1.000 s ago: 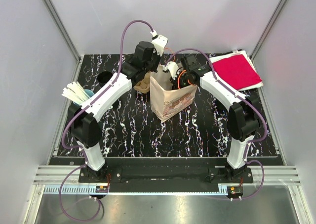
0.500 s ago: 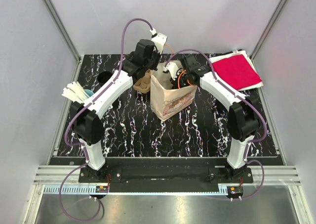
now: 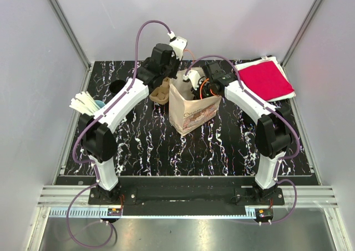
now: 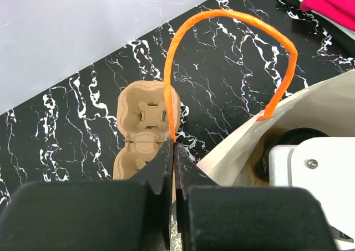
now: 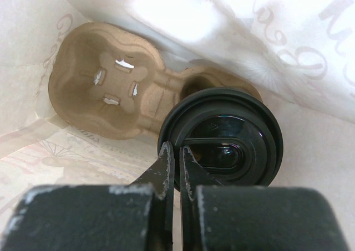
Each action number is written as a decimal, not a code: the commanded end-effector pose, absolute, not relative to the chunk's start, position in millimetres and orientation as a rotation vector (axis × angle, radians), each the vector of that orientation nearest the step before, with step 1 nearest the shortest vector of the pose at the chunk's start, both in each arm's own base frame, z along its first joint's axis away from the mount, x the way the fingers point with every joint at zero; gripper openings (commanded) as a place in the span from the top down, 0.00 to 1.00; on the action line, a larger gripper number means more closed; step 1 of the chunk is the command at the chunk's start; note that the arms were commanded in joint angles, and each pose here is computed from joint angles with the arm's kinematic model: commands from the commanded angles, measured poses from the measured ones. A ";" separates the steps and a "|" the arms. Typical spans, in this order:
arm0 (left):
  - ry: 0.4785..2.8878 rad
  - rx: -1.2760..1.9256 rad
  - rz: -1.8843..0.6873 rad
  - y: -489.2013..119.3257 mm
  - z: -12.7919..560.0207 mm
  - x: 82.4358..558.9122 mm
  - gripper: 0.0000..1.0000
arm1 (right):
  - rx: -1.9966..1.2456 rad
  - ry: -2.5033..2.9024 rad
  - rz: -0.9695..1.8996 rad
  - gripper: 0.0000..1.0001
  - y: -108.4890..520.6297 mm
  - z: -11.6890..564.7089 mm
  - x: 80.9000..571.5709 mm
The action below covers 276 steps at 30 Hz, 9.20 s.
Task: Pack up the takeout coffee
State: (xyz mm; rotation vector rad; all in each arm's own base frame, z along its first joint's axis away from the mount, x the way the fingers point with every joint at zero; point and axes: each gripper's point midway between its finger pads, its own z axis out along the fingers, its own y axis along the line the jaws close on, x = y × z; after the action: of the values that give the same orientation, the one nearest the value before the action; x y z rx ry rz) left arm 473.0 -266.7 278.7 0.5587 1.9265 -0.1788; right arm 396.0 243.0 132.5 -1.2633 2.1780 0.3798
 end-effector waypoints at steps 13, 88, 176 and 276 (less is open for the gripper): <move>1.868 0.610 -0.261 -284.2 299.7 453.8 1.00 | -1.319 2.255 0.385 1.00 239.5 102.0 385.5; 1.831 0.695 -0.269 -301.3 304.0 434.0 0.91 | -1.189 1.976 0.353 0.11 233.8 252.4 371.1; 1.678 0.297 0.142 -53.3 411.8 362.5 0.01 | -0.497 1.829 -0.127 0.00 64.4 352.6 356.8; 1.901 0.437 -0.437 72.0 291.8 359.8 1.00 | -0.479 1.912 -0.019 0.01 76.3 314.5 350.4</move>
State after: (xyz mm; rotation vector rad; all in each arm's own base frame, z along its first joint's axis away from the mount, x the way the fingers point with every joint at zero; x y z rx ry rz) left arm 368.0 89.9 251.3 0.3448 2.0268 -0.4164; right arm 350.1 75.8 302.0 -0.4972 1.9554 -0.0329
